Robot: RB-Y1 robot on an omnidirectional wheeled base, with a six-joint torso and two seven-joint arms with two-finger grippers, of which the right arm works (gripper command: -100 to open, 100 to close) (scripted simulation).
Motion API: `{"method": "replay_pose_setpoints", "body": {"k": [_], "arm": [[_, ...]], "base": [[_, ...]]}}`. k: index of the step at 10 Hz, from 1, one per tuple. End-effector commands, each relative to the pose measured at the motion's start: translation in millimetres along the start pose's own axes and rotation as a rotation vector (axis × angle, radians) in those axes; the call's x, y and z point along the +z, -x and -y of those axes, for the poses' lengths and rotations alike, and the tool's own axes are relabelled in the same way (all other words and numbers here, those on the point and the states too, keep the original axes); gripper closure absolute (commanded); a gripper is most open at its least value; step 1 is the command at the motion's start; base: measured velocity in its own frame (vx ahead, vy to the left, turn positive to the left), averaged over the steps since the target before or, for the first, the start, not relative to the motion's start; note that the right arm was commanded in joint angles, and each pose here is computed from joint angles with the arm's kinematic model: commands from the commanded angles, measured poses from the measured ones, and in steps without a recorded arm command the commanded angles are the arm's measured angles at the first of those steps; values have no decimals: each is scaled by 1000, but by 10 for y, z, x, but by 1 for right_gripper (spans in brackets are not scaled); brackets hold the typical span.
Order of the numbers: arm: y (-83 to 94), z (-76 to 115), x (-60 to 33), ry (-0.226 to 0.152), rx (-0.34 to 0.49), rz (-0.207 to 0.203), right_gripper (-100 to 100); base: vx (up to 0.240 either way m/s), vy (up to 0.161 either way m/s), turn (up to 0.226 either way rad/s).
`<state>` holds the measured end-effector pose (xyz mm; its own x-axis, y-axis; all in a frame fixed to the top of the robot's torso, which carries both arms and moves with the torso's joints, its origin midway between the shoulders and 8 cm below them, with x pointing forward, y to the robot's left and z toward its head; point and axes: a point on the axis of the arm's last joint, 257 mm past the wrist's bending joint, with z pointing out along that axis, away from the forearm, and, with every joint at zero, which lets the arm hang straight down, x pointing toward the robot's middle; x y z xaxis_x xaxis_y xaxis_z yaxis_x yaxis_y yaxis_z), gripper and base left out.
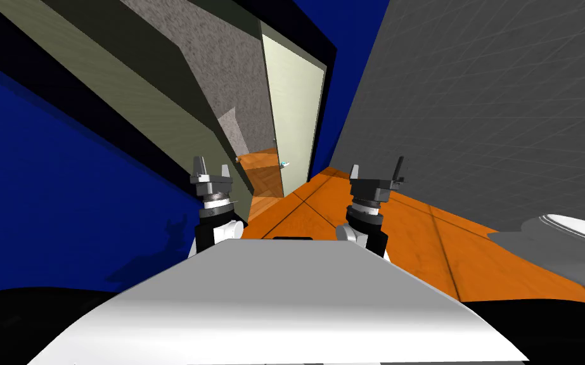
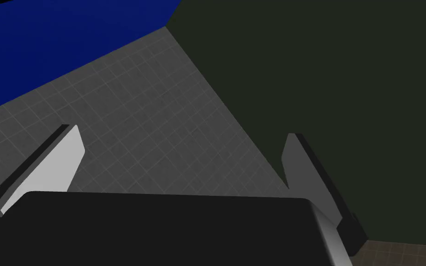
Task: Push the door open
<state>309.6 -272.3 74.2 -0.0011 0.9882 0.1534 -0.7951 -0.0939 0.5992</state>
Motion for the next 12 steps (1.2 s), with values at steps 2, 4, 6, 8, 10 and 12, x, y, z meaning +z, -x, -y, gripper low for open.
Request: {"method": "replay_pose_setpoints", "body": {"k": [2, 4, 6, 8, 10, 12], "arm": [[25, 205, -50, -33, -3, -6, -100], [51, 379, -97, -60, -7, -10, -100], [77, 531, -141, -85, -10, -13, -100], [106, 687, -188, -110, -14, -15, -100], [145, 870, -248, -140, -19, -17, -100], [186, 1052, -312, -170, -24, -18, -100]], "base": [[74, 25, 149], [64, -56, 108], [75, -51, 148], [71, -24, 126], [73, -24, 145], [74, -29, 158]]}}
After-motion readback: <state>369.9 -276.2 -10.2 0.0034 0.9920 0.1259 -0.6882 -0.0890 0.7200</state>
